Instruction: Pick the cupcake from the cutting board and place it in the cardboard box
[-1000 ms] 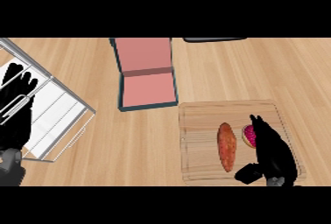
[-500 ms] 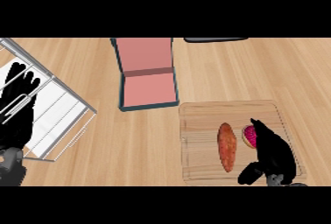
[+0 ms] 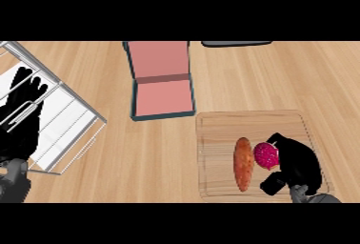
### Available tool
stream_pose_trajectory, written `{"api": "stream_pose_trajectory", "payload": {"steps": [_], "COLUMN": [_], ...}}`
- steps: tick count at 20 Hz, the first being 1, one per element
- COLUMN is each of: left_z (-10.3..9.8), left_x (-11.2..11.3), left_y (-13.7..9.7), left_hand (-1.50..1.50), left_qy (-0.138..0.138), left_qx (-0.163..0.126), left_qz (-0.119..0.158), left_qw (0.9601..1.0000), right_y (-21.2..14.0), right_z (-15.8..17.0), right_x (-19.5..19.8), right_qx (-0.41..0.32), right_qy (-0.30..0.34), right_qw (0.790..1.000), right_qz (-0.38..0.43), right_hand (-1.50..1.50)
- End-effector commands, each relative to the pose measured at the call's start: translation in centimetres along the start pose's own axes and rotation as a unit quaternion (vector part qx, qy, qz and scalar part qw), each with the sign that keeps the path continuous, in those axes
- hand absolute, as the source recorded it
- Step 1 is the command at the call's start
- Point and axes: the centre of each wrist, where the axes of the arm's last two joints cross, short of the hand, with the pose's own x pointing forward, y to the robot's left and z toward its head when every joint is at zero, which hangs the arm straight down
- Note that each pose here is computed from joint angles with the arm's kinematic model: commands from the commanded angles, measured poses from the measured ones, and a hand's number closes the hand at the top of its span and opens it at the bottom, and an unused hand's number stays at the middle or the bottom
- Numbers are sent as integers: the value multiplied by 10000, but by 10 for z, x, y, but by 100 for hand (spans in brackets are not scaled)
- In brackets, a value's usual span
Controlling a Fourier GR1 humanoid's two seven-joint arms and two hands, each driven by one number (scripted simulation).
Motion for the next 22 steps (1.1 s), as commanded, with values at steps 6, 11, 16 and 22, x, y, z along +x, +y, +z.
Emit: {"api": "stream_pose_trajectory", "payload": {"steps": [6, 11, 16, 22], "left_z": [26, 18, 17, 16], "left_x": [-9, -7, -12, -17], "left_y": [-54, -66, -68, -57], "left_hand": [0, 0, 0, 0], "left_qy": [-105, -116, -142, -29], "left_qx": [-2327, -2492, -2488, -2442], "left_qz": [-578, -602, -629, -693], "left_qw": [9708, 9665, 9664, 9672], "right_y": [6, 2, -4, -28], "right_z": [43, 88, 125, 160], "right_x": [79, 148, 187, 195], "right_qx": [-391, -946, -1399, -1546], "right_qy": [-2155, -3488, -3844, -4275], "right_qw": [9738, 9294, 9111, 8904], "right_qz": [616, 745, 513, 234], "right_hand": [150, 150, 150, 150]}}
